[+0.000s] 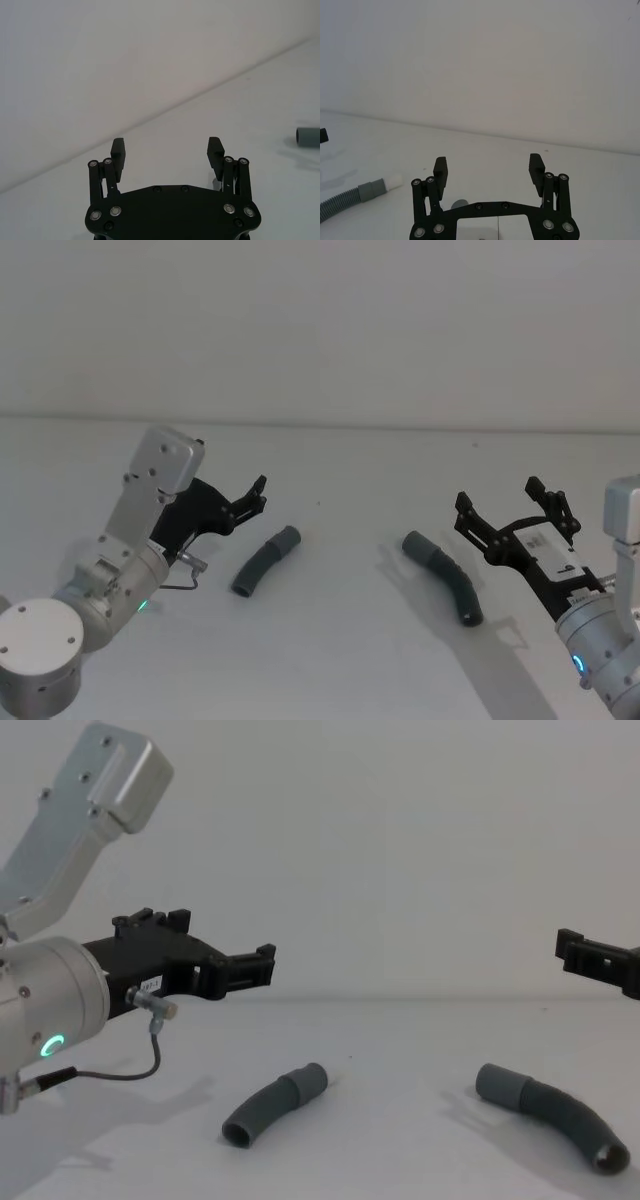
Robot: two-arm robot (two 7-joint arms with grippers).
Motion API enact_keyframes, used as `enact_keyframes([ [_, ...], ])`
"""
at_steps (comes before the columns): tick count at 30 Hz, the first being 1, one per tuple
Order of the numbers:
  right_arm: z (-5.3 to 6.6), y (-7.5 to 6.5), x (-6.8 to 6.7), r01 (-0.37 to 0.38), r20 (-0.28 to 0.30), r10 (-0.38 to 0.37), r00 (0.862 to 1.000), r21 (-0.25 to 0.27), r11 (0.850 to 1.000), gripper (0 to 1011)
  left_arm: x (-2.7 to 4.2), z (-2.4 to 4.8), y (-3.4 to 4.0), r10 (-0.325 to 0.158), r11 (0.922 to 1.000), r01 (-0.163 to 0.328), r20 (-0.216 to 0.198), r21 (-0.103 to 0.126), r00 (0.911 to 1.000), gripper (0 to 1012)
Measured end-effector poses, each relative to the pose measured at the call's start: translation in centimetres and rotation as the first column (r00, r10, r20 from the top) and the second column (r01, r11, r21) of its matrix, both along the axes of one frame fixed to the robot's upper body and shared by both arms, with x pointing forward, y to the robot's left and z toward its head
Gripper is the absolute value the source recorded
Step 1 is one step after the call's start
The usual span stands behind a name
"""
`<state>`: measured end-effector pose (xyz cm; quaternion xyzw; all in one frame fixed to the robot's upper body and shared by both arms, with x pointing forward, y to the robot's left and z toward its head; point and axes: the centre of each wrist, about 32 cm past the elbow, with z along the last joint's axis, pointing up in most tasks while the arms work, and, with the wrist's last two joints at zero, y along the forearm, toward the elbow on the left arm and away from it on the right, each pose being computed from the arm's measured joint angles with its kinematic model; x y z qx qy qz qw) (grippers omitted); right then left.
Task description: Use both hands to pick up one end of the pipe from the table, align the ends, and insert them.
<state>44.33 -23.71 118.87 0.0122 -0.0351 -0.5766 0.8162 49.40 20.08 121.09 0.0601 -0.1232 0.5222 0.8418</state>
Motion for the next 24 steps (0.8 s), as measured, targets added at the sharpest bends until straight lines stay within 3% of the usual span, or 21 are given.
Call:
enact_keyframes([
  [14, 0.0, 0.0, 0.0, 0.0, 0.0, 0.0, 1.0, 0.0, 1.0, 1000, 0.58, 1.61, 0.19, -0.027, 0.9929, 0.039, -0.111, 0.113, 0.9935, 1001],
  [24, 0.0, 0.0, 0.0, 0.0, 0.0, 0.0, 1.0, 0.0, 1.0, 1000, 1.22, 2.51, 0.43, -0.058, 0.9818, 0.086, -0.162, 0.169, 0.9851, 1001],
])
